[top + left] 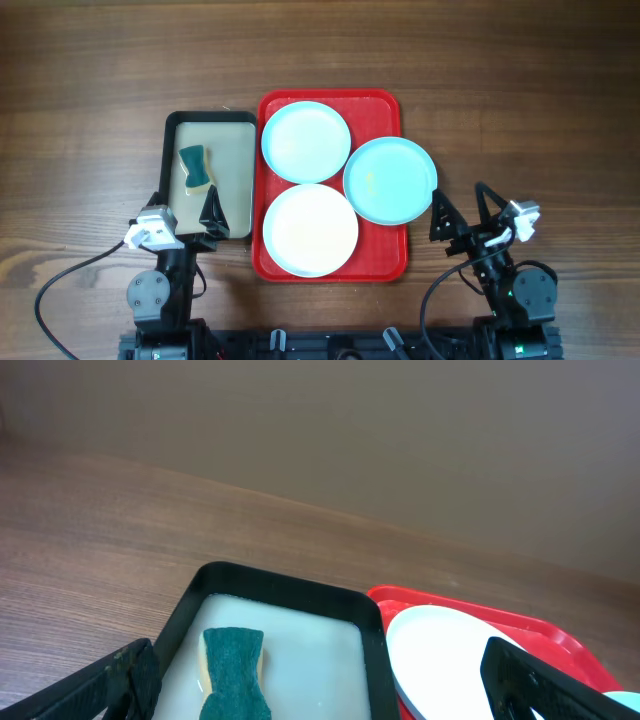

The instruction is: Clean dirty plates on tray and stack at the side

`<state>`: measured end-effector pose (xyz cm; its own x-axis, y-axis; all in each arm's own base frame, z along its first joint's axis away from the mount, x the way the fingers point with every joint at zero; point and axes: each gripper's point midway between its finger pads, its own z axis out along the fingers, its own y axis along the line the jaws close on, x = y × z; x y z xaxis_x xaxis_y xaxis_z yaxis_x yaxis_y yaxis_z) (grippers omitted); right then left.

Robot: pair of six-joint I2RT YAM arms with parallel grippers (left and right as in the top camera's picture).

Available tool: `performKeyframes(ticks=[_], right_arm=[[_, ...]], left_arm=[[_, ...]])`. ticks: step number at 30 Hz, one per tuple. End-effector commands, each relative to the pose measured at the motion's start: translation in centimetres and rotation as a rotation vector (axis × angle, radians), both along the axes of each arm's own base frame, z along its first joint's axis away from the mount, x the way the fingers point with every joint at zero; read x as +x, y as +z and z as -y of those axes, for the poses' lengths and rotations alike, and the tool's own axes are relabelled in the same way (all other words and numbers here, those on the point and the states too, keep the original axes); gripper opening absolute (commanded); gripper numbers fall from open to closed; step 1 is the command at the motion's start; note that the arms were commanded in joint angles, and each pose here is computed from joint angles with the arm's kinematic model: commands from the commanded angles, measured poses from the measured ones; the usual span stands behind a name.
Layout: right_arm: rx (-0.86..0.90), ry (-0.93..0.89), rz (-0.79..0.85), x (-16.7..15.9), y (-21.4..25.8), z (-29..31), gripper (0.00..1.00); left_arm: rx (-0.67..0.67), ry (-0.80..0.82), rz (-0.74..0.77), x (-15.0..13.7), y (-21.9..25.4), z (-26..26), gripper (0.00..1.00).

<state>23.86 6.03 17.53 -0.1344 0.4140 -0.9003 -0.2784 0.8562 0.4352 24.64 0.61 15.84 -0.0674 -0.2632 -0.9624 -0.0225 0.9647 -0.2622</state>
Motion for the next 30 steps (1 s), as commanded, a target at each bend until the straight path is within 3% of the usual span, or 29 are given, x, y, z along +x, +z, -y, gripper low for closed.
performKeyframes(ticks=[1, 6, 10, 14, 18, 23, 25, 27, 30], right_arm=[[-0.066, 0.092, 0.028, -0.7, 1.1, -1.5, 1.00], [-0.143, 0.105, -0.023, -0.5, 6.4, -1.6, 1.00], [-0.265, 0.160, -0.201, 2.0, 10.8, -2.2, 1.00], [-0.317, 0.221, -0.417, 5.2, 13.0, -2.8, 0.99], [-0.339, 0.306, -0.742, 9.1, 9.5, -3.8, 1.00], [-0.240, 0.509, -0.816, 13.7, 3.9, -7.9, 0.99], [-0.283, 0.529, -0.814, 15.3, 1.6, -9.0, 0.73], [-0.347, 0.510, -0.838, 16.8, -1.5, -10.3, 0.57], [-0.432, 0.504, -0.828, 18.5, -5.1, -12.8, 0.56]], left_arm=[[-0.001, 0.004, 0.001, 0.0, 0.0, 0.0, 1.00], [-0.005, -0.007, -0.040, -1.4, 3.3, 0.3, 1.00], [-0.017, -0.007, -0.205, -2.0, 6.3, 0.3, 1.00], [-0.041, -0.050, -0.386, -0.2, 10.3, 0.9, 1.00], [-0.098, -0.116, -0.681, 2.8, 11.5, 2.0, 1.00], [-0.137, -0.138, -0.870, 5.8, 7.3, 2.3, 1.00], [-0.142, -0.137, -0.911, 6.6, 5.9, 2.2, 1.00], [-0.143, -0.129, -0.946, 7.1, 4.8, 2.1, 0.86], [-0.125, -0.087, -1.001, 7.4, 3.2, 1.3, 0.77]])
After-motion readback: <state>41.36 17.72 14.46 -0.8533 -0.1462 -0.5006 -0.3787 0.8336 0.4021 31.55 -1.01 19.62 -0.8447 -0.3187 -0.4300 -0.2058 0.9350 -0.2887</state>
